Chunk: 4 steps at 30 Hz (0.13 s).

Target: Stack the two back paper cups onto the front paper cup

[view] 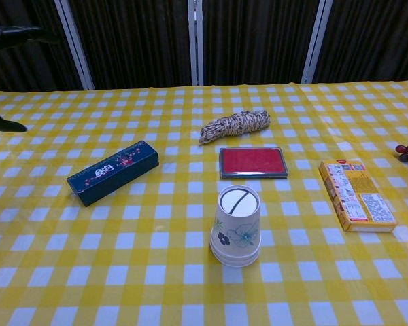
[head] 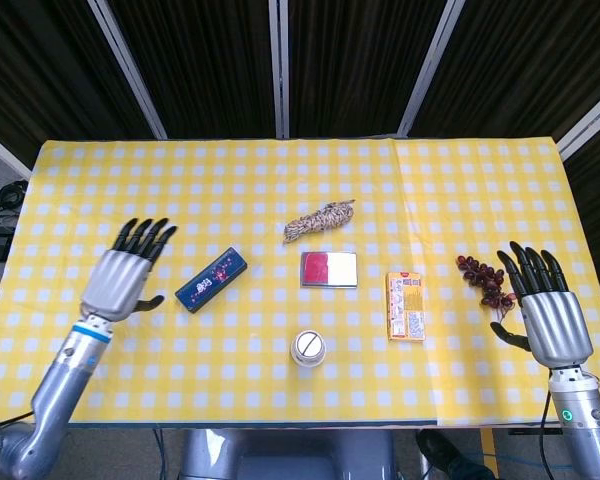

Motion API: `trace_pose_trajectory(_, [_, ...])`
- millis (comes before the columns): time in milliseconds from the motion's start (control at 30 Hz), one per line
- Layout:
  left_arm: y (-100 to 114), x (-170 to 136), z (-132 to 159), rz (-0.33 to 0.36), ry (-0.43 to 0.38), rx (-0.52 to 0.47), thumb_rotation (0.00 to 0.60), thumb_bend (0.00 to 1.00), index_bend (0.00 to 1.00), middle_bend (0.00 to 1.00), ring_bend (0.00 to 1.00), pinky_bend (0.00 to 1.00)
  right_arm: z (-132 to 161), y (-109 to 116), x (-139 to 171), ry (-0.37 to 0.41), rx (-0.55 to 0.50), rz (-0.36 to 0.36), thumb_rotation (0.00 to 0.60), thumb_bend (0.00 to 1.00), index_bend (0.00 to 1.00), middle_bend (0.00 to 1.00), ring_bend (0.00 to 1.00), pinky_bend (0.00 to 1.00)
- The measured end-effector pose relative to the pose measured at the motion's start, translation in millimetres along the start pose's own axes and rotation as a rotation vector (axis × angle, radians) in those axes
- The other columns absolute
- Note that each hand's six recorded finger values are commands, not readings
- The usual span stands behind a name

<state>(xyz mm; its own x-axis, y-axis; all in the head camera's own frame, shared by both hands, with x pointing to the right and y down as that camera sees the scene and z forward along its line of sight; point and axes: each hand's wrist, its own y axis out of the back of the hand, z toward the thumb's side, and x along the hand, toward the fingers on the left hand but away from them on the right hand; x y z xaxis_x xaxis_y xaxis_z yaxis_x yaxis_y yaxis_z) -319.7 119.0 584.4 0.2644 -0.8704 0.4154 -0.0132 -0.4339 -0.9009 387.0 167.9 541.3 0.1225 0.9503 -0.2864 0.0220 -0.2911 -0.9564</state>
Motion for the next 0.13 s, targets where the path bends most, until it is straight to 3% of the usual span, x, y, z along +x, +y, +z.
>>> trace_pose_trajectory(133, [4,-41,-40,0.037,0.125,-0.023,0.6,0.0,0.0,0.0,0.0,0.0,2,2,0,0.008,-0.003,0.001,0.6,0.0,0.0,0.0,0.0,0.0])
